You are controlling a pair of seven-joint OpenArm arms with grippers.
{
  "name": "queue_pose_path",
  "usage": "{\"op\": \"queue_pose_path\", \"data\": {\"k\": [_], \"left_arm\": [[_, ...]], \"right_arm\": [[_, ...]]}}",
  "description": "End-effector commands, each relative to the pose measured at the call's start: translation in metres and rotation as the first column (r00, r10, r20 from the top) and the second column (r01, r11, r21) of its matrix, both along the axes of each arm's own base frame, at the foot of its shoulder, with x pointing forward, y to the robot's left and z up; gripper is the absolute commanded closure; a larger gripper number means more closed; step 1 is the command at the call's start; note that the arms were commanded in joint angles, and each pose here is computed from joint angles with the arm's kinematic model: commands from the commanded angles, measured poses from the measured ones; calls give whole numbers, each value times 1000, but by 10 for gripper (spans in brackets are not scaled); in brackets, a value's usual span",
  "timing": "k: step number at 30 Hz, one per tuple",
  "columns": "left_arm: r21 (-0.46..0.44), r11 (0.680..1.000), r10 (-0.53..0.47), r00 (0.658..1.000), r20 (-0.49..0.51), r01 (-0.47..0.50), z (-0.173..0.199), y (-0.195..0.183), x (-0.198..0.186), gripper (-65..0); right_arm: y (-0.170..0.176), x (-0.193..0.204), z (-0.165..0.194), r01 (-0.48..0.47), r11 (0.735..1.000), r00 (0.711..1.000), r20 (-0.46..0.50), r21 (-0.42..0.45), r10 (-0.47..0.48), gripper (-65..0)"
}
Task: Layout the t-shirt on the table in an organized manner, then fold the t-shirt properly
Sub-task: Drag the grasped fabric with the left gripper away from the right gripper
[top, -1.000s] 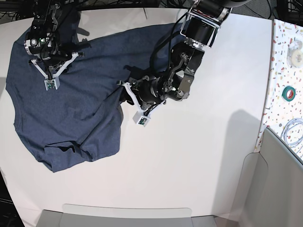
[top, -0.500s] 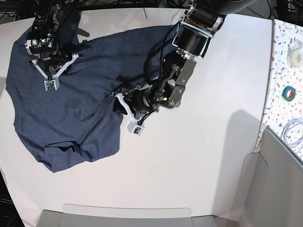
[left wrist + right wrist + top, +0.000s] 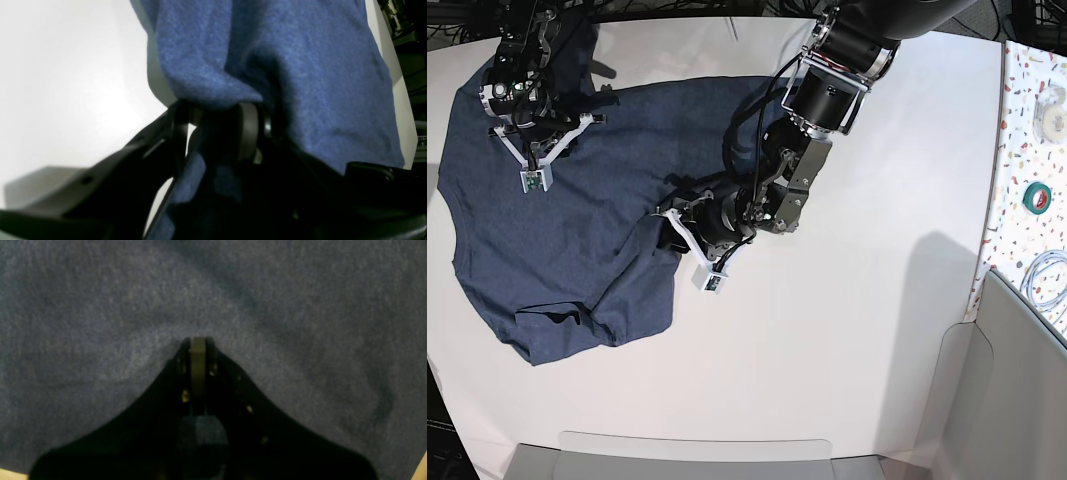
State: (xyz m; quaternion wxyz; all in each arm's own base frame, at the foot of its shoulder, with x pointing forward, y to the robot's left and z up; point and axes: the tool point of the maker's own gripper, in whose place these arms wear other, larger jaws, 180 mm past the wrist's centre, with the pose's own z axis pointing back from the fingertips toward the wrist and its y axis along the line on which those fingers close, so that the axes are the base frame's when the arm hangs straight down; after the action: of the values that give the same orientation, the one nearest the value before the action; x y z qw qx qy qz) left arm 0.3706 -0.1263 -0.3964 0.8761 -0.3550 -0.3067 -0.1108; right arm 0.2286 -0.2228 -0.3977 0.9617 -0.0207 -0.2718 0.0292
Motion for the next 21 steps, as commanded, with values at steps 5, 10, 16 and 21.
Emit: {"op": "queue_pose_path", "data": {"k": [5,10,16,21], "left_arm": [[37,999,-2,1000,-6,3,-2,2,1,0],[-3,994,108,993,56,-108,10,30,26,0],[-66,954,295,955,35,-292,17,81,56,0],[-104,922,380,924,43,-374,31,106,77,0]], "right_arm": [[1,-15,-11,-4,1000,997,-76,3,4,0],[1,-20,-21,5,1000,994,-109,13,-3,0],[0,-26,-35,17,999,993,-115,29,-13,0],[0,-29,-38,19,999,992,-126,31,-15,0]]}}
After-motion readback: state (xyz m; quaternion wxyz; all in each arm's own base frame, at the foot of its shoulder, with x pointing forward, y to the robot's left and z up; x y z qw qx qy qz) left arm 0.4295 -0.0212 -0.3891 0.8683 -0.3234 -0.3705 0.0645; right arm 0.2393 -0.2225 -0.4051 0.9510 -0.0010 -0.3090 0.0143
